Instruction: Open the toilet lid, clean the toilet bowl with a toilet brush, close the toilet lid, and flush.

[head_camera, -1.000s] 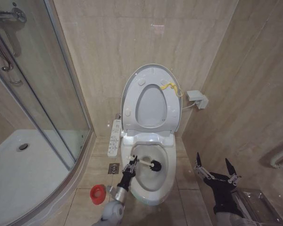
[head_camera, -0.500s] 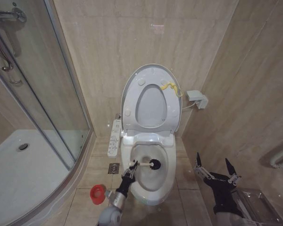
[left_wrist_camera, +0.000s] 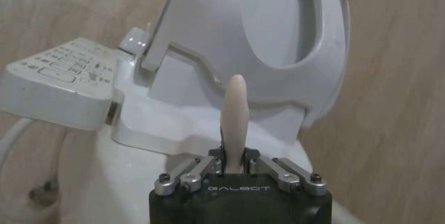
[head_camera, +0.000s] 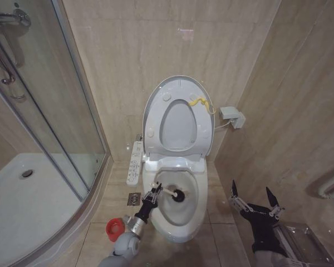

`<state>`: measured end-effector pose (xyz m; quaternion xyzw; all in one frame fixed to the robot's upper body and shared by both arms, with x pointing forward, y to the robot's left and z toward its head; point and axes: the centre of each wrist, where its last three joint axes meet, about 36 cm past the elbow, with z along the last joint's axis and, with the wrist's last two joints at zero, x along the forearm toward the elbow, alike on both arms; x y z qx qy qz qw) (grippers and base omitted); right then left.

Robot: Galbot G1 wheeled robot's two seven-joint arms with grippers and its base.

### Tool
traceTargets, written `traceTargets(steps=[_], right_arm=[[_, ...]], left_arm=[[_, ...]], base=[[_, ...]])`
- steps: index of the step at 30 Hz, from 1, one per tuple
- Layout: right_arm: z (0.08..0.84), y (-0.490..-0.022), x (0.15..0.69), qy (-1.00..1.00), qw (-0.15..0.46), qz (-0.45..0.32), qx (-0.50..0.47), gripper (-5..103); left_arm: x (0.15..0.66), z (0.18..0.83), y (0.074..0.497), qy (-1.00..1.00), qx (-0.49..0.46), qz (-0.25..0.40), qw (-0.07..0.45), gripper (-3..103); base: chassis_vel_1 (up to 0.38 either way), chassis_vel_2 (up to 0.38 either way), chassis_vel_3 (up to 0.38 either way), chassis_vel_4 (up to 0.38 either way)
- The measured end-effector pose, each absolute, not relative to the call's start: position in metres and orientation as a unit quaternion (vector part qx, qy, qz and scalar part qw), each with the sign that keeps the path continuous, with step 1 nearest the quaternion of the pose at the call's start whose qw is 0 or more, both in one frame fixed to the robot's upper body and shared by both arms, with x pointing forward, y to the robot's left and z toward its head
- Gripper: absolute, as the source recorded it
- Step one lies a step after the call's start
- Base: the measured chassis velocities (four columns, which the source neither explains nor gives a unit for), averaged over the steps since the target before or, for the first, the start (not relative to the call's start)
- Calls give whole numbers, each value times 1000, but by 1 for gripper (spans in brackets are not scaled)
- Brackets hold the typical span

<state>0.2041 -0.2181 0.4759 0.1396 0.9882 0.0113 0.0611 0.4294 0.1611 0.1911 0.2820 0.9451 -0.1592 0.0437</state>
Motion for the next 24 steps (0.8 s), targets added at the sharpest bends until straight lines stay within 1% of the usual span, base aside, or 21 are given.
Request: traceTargets(steps=[4,6,7,10,11,12,14,16,19,20,23,24], right_arm=[[476,-218,204,988,61,11,140,100],[476,-218,204,988,61,11,140,100],[476,-218,204,988,61,11,140,100],[476,-218,204,988,61,11,140,100],[476,-218,204,988,61,11,140,100],[476,-218,204,988,61,11,140,100],[476,-218,204,988,61,11,140,100],[476,-218,204,988,61,11,140,100],[476,-218,204,988,61,11,140,100],[476,-218,204,988,61,11,140,100],[476,-218,204,988,61,11,140,100],[476,-218,204,988,61,11,140,100]], left_arm=[[440,193,163,945,296,-121,62,17],[442,194,161,945,298,-120,65,17],[444,196,157,944,294,-135,68,17],[444,205,130,929,269,-242,80,17],[444,205,130,929,269,-242,80,17],[445,211,115,918,255,-292,85,17],[449,216,101,909,247,-323,91,17],[450,214,98,909,249,-322,91,17],[456,191,106,921,272,-265,86,17],[456,191,106,921,272,-265,86,17],[459,175,110,927,297,-215,81,17],[459,175,110,927,297,-215,81,17]], base=[[0,0,0,0],[0,0,0,0],[0,0,0,0],[0,0,0,0],[0,0,0,0],[0,0,0,0],[0,0,0,0],[0,0,0,0],[0,0,0,0],[0,0,0,0],[0,0,0,0],[0,0,0,0]])
